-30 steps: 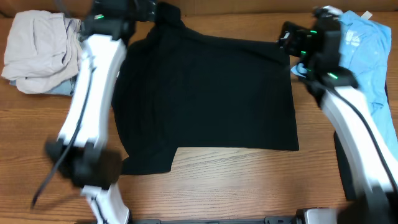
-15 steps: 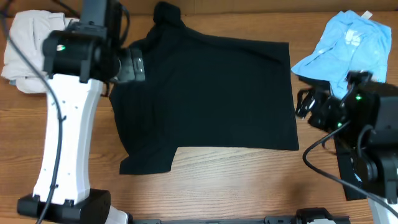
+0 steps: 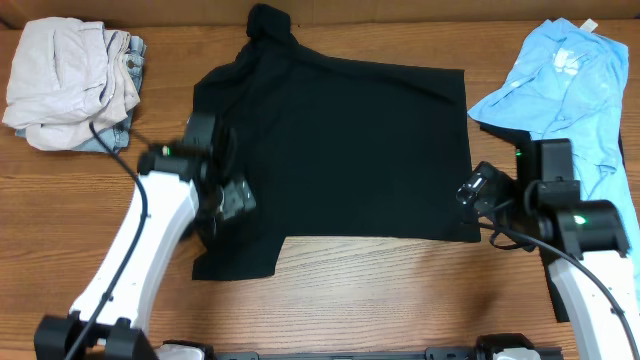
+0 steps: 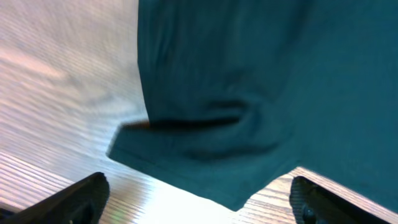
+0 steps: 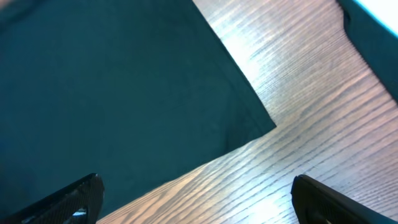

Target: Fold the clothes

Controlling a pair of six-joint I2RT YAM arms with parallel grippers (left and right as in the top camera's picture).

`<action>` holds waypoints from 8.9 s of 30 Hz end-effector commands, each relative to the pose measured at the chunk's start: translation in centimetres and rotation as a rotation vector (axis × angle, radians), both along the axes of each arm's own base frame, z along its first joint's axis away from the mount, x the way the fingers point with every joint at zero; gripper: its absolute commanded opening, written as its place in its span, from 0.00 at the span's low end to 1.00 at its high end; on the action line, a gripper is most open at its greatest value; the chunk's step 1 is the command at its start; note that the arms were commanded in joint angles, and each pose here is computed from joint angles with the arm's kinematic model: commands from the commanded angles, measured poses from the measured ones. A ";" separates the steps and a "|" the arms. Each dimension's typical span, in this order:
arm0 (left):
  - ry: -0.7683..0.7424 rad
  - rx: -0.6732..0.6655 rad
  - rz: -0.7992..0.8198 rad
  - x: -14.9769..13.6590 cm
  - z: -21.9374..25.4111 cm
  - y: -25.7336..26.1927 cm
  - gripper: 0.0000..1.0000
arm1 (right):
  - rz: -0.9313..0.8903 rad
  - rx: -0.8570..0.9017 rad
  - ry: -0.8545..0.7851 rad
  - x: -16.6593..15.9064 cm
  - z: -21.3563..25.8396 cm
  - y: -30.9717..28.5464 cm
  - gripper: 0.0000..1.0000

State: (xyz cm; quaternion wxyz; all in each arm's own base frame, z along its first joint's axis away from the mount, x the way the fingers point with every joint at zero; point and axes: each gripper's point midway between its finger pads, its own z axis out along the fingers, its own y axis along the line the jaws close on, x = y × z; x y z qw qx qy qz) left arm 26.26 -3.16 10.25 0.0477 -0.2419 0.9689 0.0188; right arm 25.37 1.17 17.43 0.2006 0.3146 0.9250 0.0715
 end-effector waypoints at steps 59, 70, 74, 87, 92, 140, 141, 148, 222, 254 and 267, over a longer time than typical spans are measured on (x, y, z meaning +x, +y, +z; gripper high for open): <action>-0.199 -0.038 -0.003 3.2 -0.8 0.8 0.04 | -0.189 0.005 0.295 -1.9 -18.1 -1.0 0.04; -0.109 0.028 -0.095 1.2 7.9 2.2 0.04 | 0.003 0.069 0.354 -5.3 -8.3 0.4 0.04; -0.101 0.047 -0.107 1.1 7.8 2.5 0.04 | 0.008 0.059 0.373 -5.7 -8.4 0.2 0.04; -0.356 0.052 -0.184 11.6 5.8 0.4 0.04 | 0.002 -0.007 0.049 4.8 -9.0 -0.8 0.04; -0.431 0.055 -0.204 17.0 2.5 -0.4 0.04 | 0.001 -0.038 -0.001 8.4 -11.3 -1.2 0.04; -0.244 0.002 -0.640 14.2 -4.2 -2.8 1.00 | 0.362 0.014 0.154 6.9 -13.6 5.7 1.00; -0.256 0.008 -0.651 14.4 -4.9 -2.8 1.00 | 0.374 0.010 0.170 7.0 -14.5 5.7 1.00; -0.246 0.015 -0.625 14.4 -8.0 -2.4 1.00 | 0.373 0.011 0.190 7.8 -16.9 5.8 1.00; -0.626 0.087 -0.632 36.1 -2.7 -3.4 0.97 | 0.437 -0.043 -0.026 10.4 1.4 5.9 0.91; -0.682 0.030 -0.525 33.1 7.6 -3.5 0.04 | 0.409 -0.076 0.105 13.7 -5.9 5.6 0.82; -0.526 0.022 -0.577 28.1 8.3 -3.1 0.04 | 0.353 -0.114 0.236 15.4 -13.9 4.1 0.82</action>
